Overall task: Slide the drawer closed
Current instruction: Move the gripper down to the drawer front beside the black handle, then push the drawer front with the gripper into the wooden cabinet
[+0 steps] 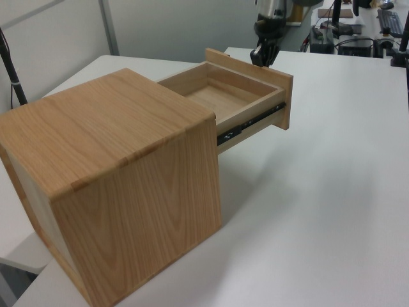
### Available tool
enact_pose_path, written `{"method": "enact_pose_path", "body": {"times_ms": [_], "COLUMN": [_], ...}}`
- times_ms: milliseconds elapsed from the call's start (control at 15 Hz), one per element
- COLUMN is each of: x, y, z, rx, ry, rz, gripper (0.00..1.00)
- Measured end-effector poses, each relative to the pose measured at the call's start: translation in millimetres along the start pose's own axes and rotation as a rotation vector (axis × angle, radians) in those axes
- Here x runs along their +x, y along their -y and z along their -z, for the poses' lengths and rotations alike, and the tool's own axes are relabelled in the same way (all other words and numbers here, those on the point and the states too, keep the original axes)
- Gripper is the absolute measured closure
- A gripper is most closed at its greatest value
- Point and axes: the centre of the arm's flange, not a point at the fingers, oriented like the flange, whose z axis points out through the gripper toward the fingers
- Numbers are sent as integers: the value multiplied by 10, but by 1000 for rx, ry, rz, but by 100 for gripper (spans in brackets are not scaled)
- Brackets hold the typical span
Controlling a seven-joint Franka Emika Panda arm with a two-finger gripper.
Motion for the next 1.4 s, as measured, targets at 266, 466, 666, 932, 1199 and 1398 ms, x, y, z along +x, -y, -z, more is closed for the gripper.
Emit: {"method": "enact_pose_path", "body": {"times_ms": [266, 466, 666, 932, 1199, 1398], "x": [61, 110, 86, 81, 45, 63], "y": [75, 116, 363, 732, 1163, 1418], "z": [-180, -273, -358, -612, -751, -762], "rx": [39, 94, 123, 144, 162, 198], "ry": [-2, -5, -11, -4, 11, -29], "rz": [-92, -160, -197, -208, -186, -191], "gripper": [100, 100, 100, 100, 100, 100]}}
